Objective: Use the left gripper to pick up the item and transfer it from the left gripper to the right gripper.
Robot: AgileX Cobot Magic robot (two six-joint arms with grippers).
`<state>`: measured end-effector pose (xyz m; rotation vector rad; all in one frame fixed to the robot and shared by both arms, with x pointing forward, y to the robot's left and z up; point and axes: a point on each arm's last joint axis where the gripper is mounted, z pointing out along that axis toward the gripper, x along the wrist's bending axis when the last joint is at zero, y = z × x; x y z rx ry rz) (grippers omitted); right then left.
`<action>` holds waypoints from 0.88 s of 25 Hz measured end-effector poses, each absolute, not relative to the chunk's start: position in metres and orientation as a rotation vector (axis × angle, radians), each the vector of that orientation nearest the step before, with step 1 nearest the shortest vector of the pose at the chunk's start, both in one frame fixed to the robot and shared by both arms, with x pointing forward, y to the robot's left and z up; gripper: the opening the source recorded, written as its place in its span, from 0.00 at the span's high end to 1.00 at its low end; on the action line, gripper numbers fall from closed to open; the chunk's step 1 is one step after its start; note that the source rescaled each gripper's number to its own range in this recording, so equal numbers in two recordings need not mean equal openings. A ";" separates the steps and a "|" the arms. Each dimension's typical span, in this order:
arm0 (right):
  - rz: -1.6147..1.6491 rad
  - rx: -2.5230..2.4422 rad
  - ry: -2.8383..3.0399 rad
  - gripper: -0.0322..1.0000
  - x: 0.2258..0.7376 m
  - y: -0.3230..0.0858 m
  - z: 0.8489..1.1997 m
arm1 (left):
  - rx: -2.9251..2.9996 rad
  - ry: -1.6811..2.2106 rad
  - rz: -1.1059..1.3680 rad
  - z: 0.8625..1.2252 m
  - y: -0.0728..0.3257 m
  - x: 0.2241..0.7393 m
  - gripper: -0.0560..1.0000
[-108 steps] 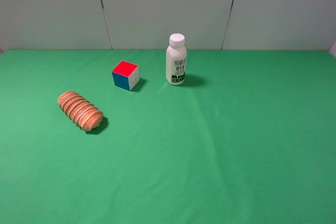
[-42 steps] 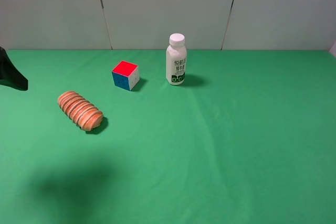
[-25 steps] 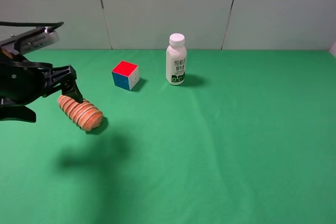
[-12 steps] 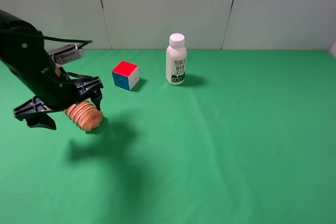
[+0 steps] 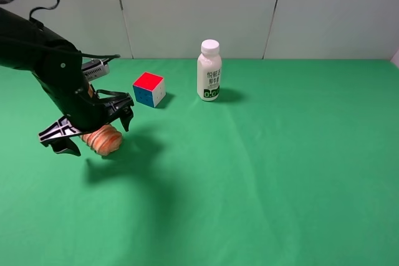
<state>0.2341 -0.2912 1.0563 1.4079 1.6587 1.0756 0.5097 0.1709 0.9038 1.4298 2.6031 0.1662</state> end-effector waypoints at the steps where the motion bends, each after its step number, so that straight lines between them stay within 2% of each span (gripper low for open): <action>1: 1.076 1.408 1.659 0.00 0.234 -0.291 1.056 | 1.421 2.610 0.164 0.901 0.170 0.511 0.00; 7: 1.076 1.408 1.659 0.00 0.234 -0.291 1.056 | 1.413 2.634 0.158 0.889 0.167 0.516 0.00; 14: 1.076 1.408 1.659 0.00 0.234 -0.291 1.056 | 1.353 2.677 0.149 0.880 0.166 0.517 0.06; 18: 1.076 1.408 1.659 0.00 0.234 -0.291 1.056 | 1.360 2.669 0.170 0.880 0.167 0.518 0.12; 22: 1.076 1.408 1.659 0.00 0.234 -0.291 1.056 | 1.371 2.661 0.183 0.880 0.168 0.519 0.25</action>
